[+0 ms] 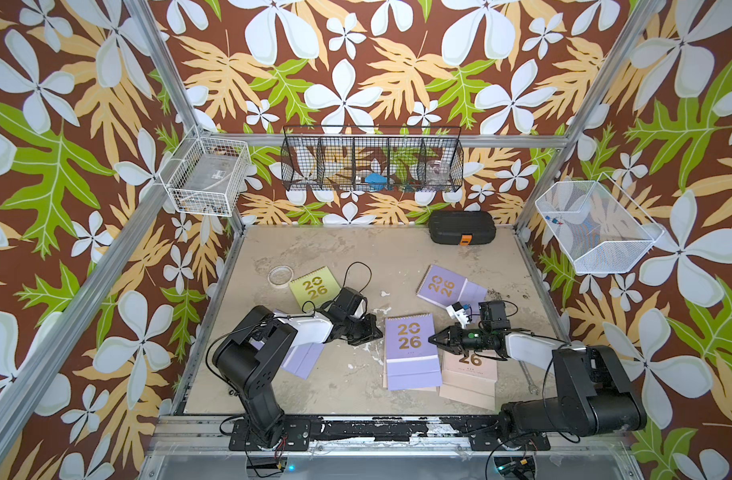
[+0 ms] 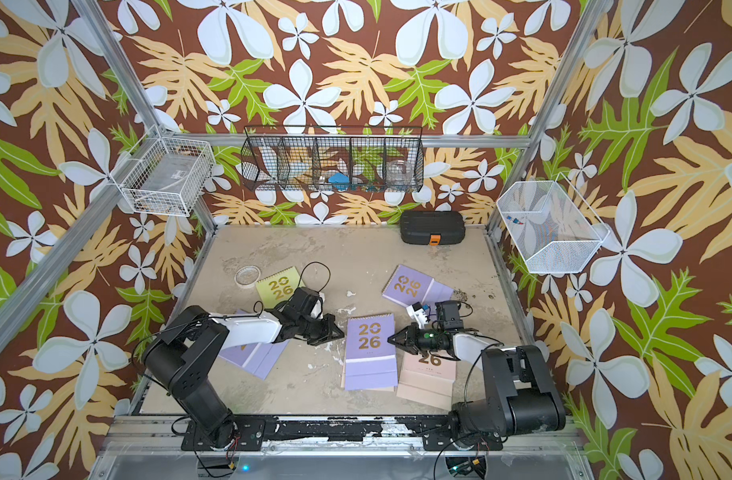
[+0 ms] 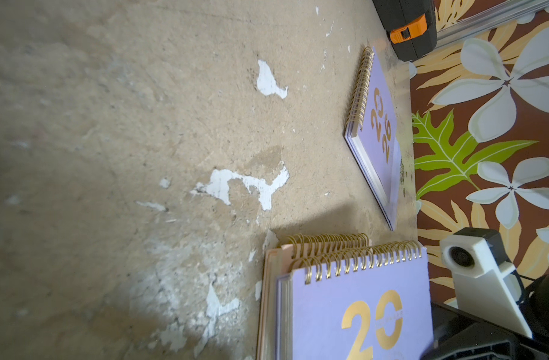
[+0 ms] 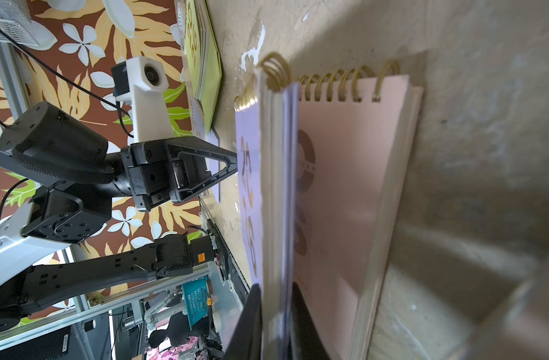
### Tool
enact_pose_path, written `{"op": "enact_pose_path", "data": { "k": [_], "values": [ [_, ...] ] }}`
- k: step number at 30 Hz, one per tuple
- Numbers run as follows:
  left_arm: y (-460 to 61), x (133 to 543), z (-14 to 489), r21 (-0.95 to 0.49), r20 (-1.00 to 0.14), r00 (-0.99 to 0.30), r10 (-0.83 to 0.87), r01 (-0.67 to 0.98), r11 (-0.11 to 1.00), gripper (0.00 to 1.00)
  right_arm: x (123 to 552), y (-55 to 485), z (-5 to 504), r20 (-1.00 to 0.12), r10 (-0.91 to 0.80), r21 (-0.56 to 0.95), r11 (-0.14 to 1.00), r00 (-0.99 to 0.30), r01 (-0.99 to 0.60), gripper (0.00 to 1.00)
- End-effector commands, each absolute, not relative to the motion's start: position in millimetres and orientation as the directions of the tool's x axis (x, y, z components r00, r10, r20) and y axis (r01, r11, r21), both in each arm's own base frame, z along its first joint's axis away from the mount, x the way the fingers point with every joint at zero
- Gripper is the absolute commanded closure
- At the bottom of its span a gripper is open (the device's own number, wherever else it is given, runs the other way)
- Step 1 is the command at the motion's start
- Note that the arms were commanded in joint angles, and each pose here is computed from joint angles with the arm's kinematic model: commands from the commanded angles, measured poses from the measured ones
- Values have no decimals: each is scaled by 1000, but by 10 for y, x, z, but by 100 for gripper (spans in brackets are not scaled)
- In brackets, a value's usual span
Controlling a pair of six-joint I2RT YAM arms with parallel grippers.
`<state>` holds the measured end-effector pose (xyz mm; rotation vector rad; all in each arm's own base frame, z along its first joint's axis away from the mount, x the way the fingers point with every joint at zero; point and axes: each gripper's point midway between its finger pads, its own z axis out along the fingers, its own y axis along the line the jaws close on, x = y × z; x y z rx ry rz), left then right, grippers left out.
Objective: Stack the calendars
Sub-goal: Place the calendar at the calendar.
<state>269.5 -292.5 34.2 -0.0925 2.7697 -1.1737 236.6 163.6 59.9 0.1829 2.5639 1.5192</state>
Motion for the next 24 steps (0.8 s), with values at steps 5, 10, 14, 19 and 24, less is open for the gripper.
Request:
{"op": "enact_pose_path", "data": {
  "k": [5, 10, 14, 19, 24],
  "values": [
    [-2977, 2689, 347, -724, -95, -991, -95, 4, 689, 100, 2373, 1530, 403, -55, 217, 829, 554, -975, 76, 79],
    [-2985, 2697, 352, -724, -97, -991, -96, 4, 689, 100, 2378, 1513, 370, -48, 217, 820, 567, -975, 85, 74],
    [-2990, 2703, 350, -724, -95, -991, -96, 3, 690, 100, 2373, 1507, 364, -48, 215, 816, 572, -975, 86, 71],
    [-2993, 2707, 348, -724, -96, -991, -96, 3, 690, 100, 2353, 1513, 358, -41, 206, 817, 570, -978, 86, 74],
    [-2999, 2715, 348, -725, -95, -991, -97, 3, 689, 100, 2335, 1533, 369, -33, 197, 826, 557, -980, 85, 75]
  ]
}}
